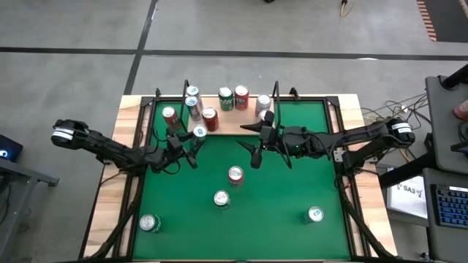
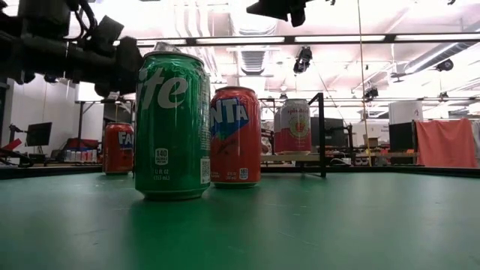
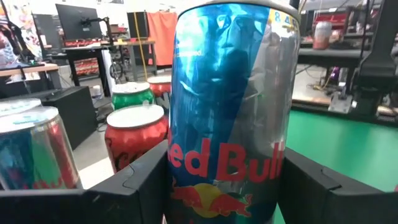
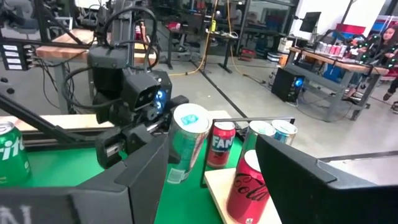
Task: Pick and place cans onto a shelf
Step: Put the top blue silver soda can on the shelf aligned with the other blue silver soda can
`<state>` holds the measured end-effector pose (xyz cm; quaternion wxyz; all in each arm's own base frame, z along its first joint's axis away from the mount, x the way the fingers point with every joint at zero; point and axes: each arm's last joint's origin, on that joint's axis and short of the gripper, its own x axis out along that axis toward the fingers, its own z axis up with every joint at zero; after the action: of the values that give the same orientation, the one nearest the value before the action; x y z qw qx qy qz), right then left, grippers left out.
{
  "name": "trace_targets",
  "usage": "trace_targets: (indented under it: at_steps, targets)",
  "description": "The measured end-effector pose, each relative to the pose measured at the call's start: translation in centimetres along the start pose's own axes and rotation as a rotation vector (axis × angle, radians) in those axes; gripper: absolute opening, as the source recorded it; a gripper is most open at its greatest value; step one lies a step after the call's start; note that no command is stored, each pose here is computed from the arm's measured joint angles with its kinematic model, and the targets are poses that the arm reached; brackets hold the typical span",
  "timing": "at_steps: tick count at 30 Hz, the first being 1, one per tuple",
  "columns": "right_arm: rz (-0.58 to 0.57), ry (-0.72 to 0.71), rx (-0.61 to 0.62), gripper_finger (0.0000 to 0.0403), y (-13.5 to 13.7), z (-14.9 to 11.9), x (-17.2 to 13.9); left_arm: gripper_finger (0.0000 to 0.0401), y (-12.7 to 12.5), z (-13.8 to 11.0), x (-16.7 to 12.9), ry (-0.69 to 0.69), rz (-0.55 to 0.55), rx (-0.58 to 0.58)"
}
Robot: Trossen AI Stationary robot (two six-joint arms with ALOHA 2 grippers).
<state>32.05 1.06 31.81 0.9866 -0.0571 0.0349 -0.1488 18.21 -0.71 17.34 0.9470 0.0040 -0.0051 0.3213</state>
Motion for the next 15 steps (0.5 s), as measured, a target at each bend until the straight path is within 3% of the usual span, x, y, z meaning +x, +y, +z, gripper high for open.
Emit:
trace_targets:
  at_steps: [9,15]
  targets:
    - [-0.003,-0.001,0.006,0.0233,-0.1,0.0,0.0,0.0215,0.1,-2.1,-0.1,-0.043,0.025,-0.037]
    - [-0.003,-0.001,0.006,0.0233,-0.1,0.0,0.0,0.0215,-0.2,-3.1,0.2,-0.041,0.030,0.006]
